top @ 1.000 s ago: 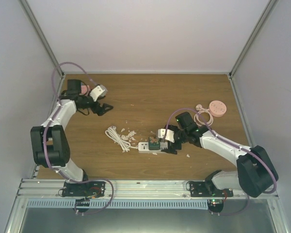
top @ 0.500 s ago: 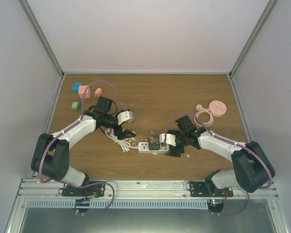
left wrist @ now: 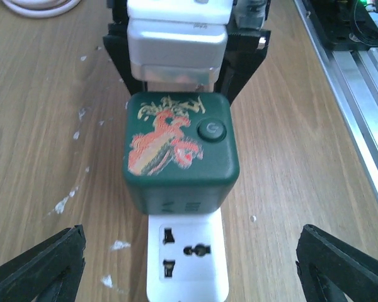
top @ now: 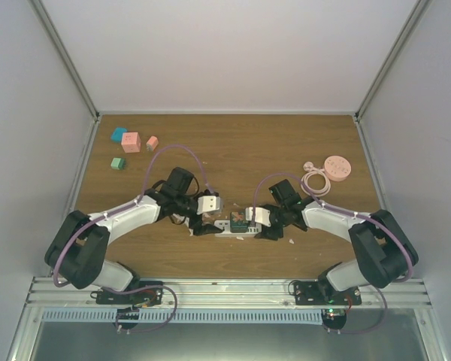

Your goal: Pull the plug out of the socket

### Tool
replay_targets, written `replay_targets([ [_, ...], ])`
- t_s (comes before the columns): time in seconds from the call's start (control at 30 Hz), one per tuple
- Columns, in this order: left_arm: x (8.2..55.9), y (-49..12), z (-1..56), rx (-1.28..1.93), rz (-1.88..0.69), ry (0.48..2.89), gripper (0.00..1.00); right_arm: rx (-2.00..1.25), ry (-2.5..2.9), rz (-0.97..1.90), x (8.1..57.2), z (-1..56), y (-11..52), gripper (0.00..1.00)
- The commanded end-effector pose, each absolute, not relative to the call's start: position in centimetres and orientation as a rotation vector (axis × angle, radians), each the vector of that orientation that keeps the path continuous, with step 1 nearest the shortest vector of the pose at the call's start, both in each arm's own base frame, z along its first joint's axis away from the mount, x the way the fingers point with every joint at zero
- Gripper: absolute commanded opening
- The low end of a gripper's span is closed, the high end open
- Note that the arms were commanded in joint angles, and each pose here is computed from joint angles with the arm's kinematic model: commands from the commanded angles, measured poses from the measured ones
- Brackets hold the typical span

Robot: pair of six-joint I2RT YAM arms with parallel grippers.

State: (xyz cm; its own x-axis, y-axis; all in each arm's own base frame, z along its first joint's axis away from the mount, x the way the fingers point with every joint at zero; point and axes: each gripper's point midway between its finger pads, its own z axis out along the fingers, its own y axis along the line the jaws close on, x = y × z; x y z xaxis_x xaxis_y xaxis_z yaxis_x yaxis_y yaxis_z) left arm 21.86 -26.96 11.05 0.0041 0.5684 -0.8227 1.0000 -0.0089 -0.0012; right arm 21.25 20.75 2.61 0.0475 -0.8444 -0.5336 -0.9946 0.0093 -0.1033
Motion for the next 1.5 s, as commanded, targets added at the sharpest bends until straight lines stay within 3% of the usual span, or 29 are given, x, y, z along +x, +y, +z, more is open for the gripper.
replay_targets([
  [0.0,22.2,-28.7,11.2,1.644,-0.828,1.565,0.91,-1.852,1.812,0.455,21.8,3.3,21.3,0.64],
  [0.7,21.1,-33.1,8.8,1.743,-0.696,1.535,0.86,-1.842,1.801,0.442,21.8,3.2,21.2,0.48],
  [0.8,21.2,-33.4,8.9,1.736,-0.704,1.539,0.79,-1.843,1.807,0.440,21.7,3.0,21.1,0.46],
  [1.07,21.0,-33.3,9.6,1.701,-0.771,1.549,0.50,-1.841,1.812,0.422,21.9,2.9,21.0,0.41],
  [1.47,20.1,-33.0,13.0,1.665,-0.979,1.466,0.42,-1.846,1.826,0.412,21.9,2.5,20.8,0.36],
])
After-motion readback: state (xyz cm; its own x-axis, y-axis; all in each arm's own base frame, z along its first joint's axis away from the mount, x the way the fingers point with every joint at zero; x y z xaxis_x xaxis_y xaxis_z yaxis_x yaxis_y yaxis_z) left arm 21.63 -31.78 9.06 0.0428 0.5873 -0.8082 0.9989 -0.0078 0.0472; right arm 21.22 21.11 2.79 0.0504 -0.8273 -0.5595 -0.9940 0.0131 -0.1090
